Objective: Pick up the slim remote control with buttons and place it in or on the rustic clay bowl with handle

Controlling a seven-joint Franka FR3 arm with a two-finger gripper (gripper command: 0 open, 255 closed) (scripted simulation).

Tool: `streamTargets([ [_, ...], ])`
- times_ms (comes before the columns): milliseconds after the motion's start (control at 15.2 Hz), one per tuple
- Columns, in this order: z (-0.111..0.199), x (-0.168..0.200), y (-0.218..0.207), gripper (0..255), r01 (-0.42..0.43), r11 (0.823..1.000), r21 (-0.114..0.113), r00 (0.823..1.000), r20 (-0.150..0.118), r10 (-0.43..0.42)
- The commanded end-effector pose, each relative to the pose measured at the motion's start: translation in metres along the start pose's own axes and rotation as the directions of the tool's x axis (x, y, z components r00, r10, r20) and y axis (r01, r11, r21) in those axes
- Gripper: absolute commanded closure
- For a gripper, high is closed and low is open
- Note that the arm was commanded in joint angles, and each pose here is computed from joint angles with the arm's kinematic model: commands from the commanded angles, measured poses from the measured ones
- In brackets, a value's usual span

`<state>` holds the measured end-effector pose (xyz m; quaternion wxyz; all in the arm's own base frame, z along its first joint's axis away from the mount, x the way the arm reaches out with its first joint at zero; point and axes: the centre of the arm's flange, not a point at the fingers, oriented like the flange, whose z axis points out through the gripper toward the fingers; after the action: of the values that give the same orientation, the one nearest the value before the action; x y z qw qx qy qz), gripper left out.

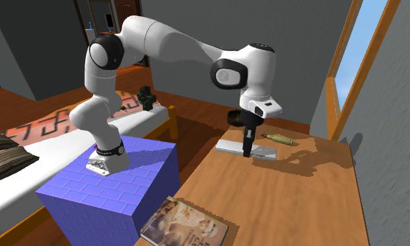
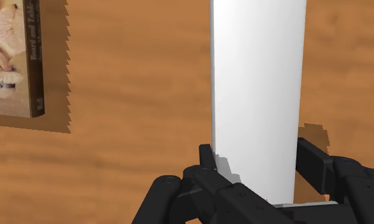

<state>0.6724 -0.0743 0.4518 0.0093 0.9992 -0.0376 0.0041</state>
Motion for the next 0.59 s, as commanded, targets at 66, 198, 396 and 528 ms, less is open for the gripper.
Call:
streamTargets([
  [66, -0.016, -0.001, 0.0, 255, 0.0, 1.0, 0.0, 1.0, 0.0, 0.0],
  [198, -0.027, -0.001, 0.0, 255, 0.0, 1.0, 0.0, 1.0, 0.0, 0.0],
  [396, -0.043, 0.0, 0.0, 255, 0.0, 1.0, 0.0, 1.0, 0.0, 0.0],
  [528, -0.051, 0.0, 0.001, 255, 0.0, 1.0, 0.0, 1.0, 0.0, 0.0],
])
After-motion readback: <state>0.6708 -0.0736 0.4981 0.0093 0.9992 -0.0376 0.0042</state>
